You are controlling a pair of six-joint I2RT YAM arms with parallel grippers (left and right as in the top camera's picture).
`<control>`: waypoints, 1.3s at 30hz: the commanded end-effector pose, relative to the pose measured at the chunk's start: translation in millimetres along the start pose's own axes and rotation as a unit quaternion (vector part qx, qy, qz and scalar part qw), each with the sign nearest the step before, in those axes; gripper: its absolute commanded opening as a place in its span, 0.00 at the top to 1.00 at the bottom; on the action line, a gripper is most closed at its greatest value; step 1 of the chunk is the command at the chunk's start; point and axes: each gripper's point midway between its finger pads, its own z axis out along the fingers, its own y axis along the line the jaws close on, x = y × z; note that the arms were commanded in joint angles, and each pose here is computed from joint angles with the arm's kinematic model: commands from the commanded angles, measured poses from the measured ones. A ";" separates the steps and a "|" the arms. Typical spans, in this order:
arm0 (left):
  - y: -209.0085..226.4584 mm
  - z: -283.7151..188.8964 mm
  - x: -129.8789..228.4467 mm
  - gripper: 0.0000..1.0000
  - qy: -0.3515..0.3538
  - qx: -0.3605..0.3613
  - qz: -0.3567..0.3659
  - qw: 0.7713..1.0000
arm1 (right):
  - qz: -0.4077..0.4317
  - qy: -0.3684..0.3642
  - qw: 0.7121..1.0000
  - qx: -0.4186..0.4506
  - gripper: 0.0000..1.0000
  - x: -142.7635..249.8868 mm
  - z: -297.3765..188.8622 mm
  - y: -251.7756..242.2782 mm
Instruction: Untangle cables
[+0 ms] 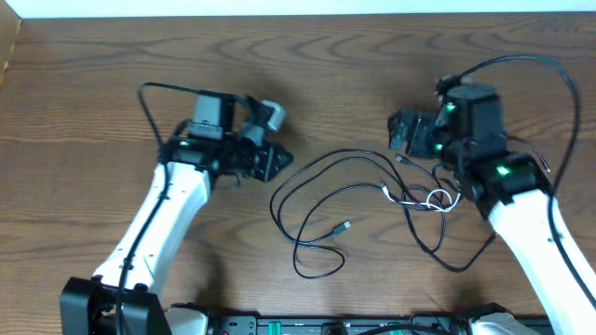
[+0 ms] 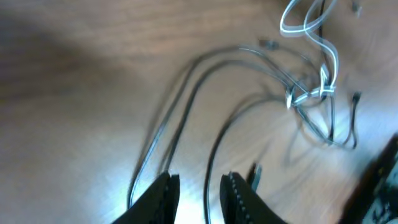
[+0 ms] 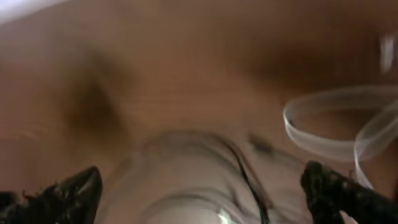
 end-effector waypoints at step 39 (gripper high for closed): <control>-8.7 11.3 37.5 0.69 0.087 -0.054 0.058 0.993 | 0.113 0.065 0.982 0.138 0.51 114.4 86.6 -79.6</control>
